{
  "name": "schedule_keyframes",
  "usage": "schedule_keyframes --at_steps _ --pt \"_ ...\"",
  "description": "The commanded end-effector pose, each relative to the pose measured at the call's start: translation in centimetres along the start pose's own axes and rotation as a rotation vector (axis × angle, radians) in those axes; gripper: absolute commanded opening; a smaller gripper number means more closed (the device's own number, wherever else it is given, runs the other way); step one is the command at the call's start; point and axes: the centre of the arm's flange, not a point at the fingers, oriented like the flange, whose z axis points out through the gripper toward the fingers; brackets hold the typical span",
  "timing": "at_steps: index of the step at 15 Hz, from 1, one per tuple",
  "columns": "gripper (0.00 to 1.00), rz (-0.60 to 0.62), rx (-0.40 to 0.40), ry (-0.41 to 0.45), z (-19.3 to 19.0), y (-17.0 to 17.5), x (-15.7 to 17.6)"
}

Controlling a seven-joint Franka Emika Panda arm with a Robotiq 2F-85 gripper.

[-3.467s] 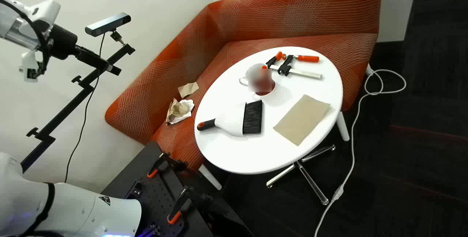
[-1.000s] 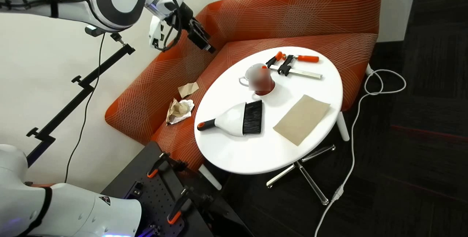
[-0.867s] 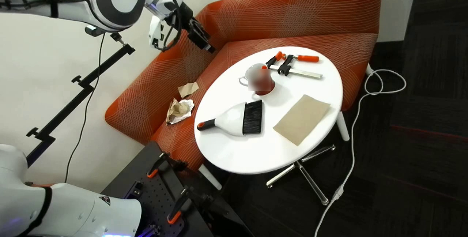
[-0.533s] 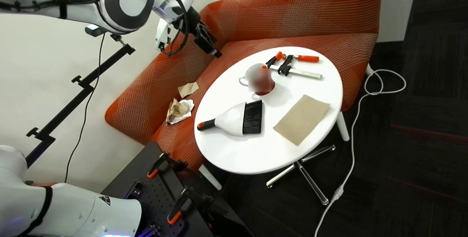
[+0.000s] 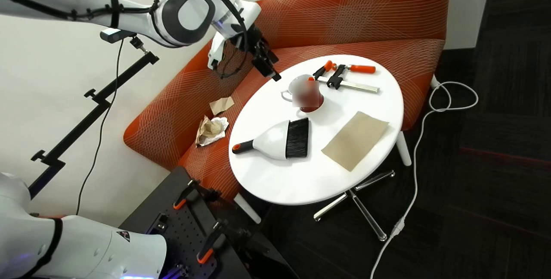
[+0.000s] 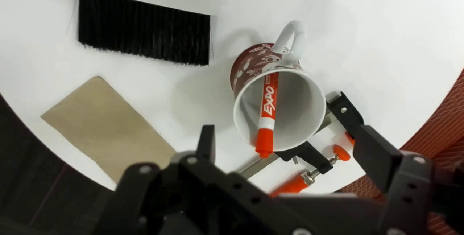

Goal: Pick up the marker from the cup and place it on the table

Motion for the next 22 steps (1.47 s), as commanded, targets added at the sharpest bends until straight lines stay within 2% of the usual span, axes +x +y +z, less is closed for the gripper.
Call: schedule_keyframes --at_steps 1,3,5,9,10,12,14,17,22 --pt "0.66 0.048 -0.038 -0.008 1.2 -1.8 0.9" --pt "0.58 0.058 -0.048 -0.011 1.8 -2.2 1.0" --pt "0.56 0.074 -0.070 -0.017 2.4 -2.5 1.2" --pt "0.64 0.110 -0.124 -0.043 3.8 -2.9 2.1" --pt "0.63 0.114 -0.132 -0.049 4.2 -3.0 2.4" --pt "0.54 0.115 -0.144 -0.061 4.8 -3.2 2.8" --pt "0.53 0.113 -0.146 -0.065 5.4 -3.4 3.1" --pt "0.57 0.111 -0.146 -0.067 6.4 -3.7 3.4" --pt "0.48 0.114 -0.150 -0.078 8.0 -3.8 3.7"
